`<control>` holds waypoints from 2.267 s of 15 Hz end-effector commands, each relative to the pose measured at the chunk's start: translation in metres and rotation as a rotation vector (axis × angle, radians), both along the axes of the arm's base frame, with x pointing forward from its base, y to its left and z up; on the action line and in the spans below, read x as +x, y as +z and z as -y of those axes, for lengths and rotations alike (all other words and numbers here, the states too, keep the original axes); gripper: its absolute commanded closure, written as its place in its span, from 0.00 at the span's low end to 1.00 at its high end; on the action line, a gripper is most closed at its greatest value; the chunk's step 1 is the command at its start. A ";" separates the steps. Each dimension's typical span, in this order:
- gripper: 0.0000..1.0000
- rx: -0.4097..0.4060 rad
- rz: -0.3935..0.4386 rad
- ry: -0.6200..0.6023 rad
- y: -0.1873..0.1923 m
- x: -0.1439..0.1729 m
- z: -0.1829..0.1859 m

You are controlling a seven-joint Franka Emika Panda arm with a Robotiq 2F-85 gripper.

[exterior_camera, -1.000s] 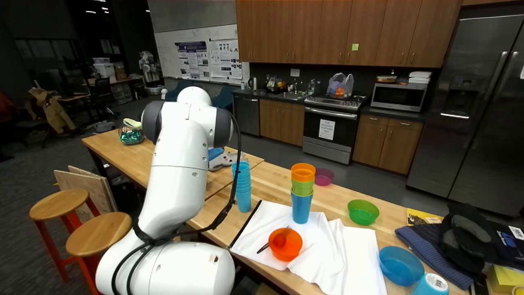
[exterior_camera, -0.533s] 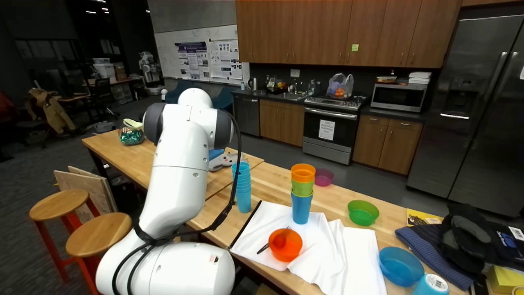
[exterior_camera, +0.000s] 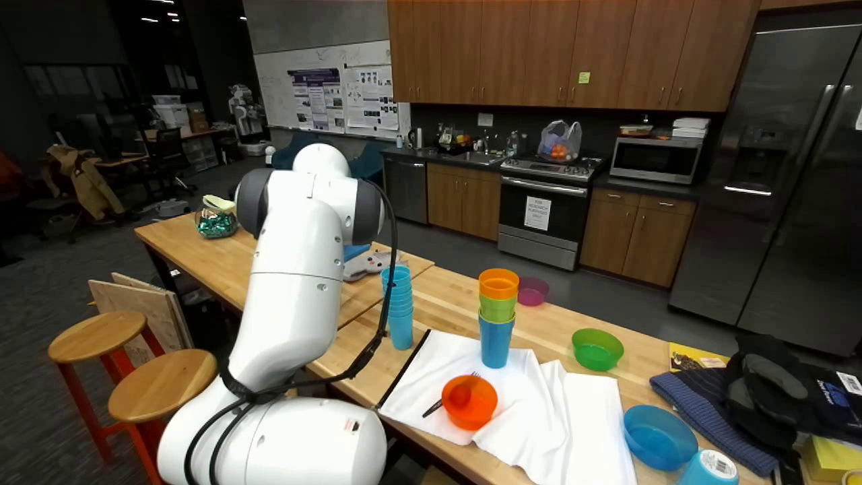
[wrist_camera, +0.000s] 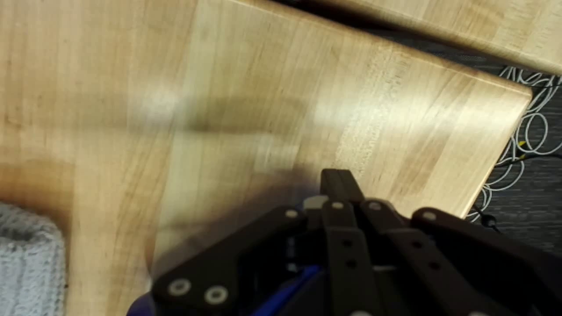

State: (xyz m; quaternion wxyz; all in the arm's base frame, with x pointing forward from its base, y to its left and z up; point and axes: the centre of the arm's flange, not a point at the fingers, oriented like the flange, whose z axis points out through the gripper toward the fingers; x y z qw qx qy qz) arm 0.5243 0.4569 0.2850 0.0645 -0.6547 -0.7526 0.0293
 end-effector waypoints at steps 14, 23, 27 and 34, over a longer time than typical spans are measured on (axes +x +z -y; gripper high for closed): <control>0.32 0.045 -0.021 -0.208 0.001 -0.007 -0.001; 0.00 0.004 0.067 -0.511 -0.026 -0.026 -0.022; 0.00 0.110 0.195 -0.671 -0.046 -0.024 -0.046; 0.26 0.213 0.341 -0.838 -0.048 -0.005 -0.043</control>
